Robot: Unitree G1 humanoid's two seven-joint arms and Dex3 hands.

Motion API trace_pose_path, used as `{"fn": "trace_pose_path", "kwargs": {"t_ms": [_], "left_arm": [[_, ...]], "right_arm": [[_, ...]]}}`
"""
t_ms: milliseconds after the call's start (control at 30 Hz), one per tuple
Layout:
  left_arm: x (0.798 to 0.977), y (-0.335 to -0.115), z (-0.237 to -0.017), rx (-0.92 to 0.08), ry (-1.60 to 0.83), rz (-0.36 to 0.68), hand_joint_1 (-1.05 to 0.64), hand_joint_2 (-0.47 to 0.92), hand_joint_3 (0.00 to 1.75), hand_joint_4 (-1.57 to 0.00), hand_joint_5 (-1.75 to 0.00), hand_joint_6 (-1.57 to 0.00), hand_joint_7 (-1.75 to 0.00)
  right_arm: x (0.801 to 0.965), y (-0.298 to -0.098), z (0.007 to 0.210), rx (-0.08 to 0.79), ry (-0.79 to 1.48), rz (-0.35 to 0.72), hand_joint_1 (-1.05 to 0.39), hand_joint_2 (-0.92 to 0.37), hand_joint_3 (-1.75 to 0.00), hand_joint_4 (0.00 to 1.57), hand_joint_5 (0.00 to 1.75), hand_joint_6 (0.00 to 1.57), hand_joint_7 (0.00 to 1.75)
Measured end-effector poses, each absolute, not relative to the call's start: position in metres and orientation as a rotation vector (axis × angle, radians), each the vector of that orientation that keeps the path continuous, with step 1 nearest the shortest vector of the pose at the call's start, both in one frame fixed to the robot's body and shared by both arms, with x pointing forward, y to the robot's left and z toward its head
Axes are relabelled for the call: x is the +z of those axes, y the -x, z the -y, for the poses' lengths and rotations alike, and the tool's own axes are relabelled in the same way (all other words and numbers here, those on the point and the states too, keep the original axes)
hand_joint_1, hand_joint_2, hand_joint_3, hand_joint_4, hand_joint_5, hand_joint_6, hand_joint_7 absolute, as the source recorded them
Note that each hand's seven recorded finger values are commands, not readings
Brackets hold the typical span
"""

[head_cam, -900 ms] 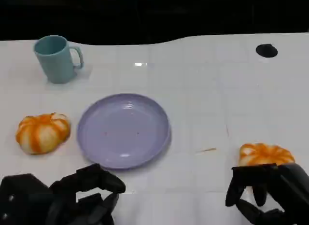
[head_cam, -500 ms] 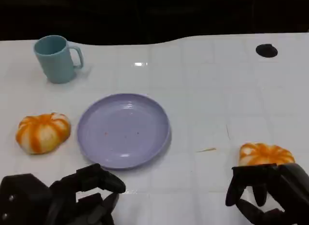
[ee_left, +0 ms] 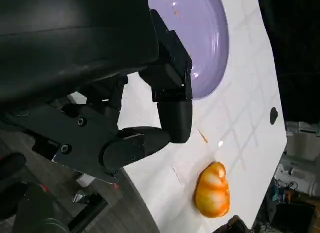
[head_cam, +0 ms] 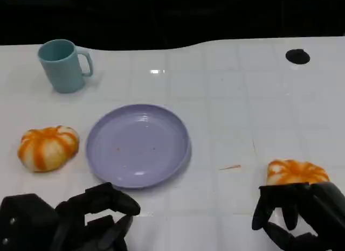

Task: Grasp the bread from the table and place it into the plate.

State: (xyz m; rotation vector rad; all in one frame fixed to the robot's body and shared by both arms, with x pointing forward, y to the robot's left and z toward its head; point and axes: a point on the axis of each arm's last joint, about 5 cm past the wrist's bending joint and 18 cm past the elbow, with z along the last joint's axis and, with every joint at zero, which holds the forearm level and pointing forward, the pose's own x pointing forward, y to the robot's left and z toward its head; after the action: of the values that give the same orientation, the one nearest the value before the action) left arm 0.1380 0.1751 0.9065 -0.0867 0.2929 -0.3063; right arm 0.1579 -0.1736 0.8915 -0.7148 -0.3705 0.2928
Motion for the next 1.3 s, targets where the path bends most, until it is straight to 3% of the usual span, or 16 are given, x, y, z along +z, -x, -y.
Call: {"fn": "trace_pose_path", "kwargs": {"t_ms": [133, 267, 433, 567, 733, 767, 1000, 1167, 1300], "left_arm": [[0.907, -0.138, -0.175, -0.307, 0.086, -0.291, -0.29, 0.75, 0.75, -0.7, -1.75, -0.66, -1.27], [0.907, -0.138, -0.175, -0.307, 0.088, -0.293, -0.29, 0.75, 0.75, -0.7, -1.75, -0.66, -1.28], [0.907, -0.138, -0.175, -0.307, 0.087, -0.294, -0.27, 0.76, 0.76, -0.68, -1.75, -0.65, -1.28], [0.907, -0.138, -0.175, -0.307, 0.088, -0.301, -0.27, 0.77, 0.76, -0.68, -1.75, -0.64, -1.29], [0.907, -0.138, -0.175, -0.307, 0.082, -0.301, -0.27, 0.76, 0.77, -0.69, -1.75, -0.63, -1.3], [0.907, -0.138, -0.175, -0.307, 0.082, -0.301, -0.28, 0.76, 0.77, -0.7, -1.75, -0.63, -1.31], [0.907, -0.139, -0.174, -0.308, 0.078, -0.3, -0.28, 0.75, 0.78, -0.71, -1.75, -0.63, -1.31], [0.908, -0.139, -0.174, -0.309, 0.077, -0.297, -0.28, 0.75, 0.78, -0.69, -1.75, -0.63, -1.32], [0.908, -0.14, -0.174, -0.309, 0.073, -0.296, -0.28, 0.75, 0.78, -0.69, -1.75, -0.63, -1.33]], "right_arm": [[0.892, -0.158, 0.174, 0.287, 0.705, 0.366, -0.13, -0.25, -1.21, 0.87, 1.71, 0.89, 1.06], [0.894, -0.158, 0.175, 0.269, 0.706, 0.349, -0.1, -0.28, -1.09, 0.81, 1.33, 0.89, 0.81], [0.902, -0.159, 0.173, 0.254, 0.757, 0.358, -0.09, -0.23, -1.07, 0.73, 1.16, 0.87, 0.57], [0.908, -0.159, 0.174, 0.256, 0.883, 0.369, -0.1, -0.19, -1.02, 0.65, 0.81, 0.85, 0.3], [0.917, -0.16, 0.176, 0.245, 1.024, 0.373, -0.08, -0.19, -0.96, 0.58, 0.63, 0.82, 0.16], [0.918, -0.16, 0.176, 0.243, 1.031, 0.37, -0.08, -0.19, -0.95, 0.49, 0.57, 0.76, 0.12], [0.938, -0.159, 0.181, 0.242, 1.169, 0.308, -0.15, -0.29, -0.75, 0.25, 0.45, 0.55, 0.0], [0.948, -0.159, 0.183, 0.255, 1.239, 0.254, -0.21, -0.43, -0.5, 0.08, 0.49, 0.38, 0.0], [0.953, -0.158, 0.184, 0.27, 1.307, 0.213, -0.23, -0.55, -0.3, 0.01, 0.52, 0.35, 0.0]]}}
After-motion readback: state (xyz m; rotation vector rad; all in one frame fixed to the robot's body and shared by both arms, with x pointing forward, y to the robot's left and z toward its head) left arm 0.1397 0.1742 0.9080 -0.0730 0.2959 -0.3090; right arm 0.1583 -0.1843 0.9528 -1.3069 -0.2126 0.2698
